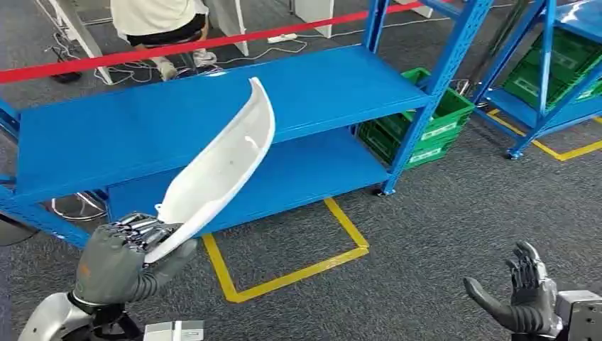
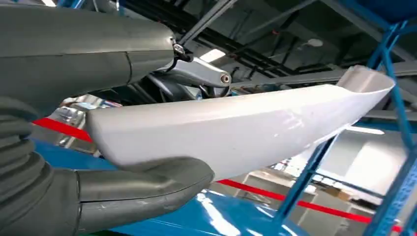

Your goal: Take the parts from the cabinet and place them on the table.

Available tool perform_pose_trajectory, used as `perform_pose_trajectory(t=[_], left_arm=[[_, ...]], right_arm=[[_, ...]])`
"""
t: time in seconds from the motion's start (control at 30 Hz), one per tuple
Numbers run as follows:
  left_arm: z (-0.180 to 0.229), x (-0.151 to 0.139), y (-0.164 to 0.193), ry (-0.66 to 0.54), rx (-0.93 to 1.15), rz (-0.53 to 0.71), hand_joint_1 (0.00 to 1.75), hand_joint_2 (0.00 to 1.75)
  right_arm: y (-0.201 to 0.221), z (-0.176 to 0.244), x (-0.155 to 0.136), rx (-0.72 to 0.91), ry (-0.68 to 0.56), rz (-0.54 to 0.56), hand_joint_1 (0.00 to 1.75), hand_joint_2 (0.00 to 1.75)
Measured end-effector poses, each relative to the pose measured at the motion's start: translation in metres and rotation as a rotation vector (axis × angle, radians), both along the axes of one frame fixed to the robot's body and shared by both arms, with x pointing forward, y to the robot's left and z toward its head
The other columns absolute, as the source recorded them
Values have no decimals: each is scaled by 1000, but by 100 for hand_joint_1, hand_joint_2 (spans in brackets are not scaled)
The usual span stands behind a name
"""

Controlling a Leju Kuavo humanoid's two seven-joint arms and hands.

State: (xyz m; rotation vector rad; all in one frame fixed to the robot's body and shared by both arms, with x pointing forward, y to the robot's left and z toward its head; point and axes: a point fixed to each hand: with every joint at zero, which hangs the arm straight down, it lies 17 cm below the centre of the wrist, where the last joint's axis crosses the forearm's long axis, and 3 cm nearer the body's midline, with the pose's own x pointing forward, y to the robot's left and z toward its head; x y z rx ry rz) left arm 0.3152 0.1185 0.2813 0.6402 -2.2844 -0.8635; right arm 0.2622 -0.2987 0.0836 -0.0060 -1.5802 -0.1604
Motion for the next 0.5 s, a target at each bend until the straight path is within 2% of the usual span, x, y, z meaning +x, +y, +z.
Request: perform_pose_trajectory(t=[0.5], left_arm=[[-5,0,-3,15,-49,-36,175,175]], right_arm=[[-10,4,-5,-12,2,-42,0,175]])
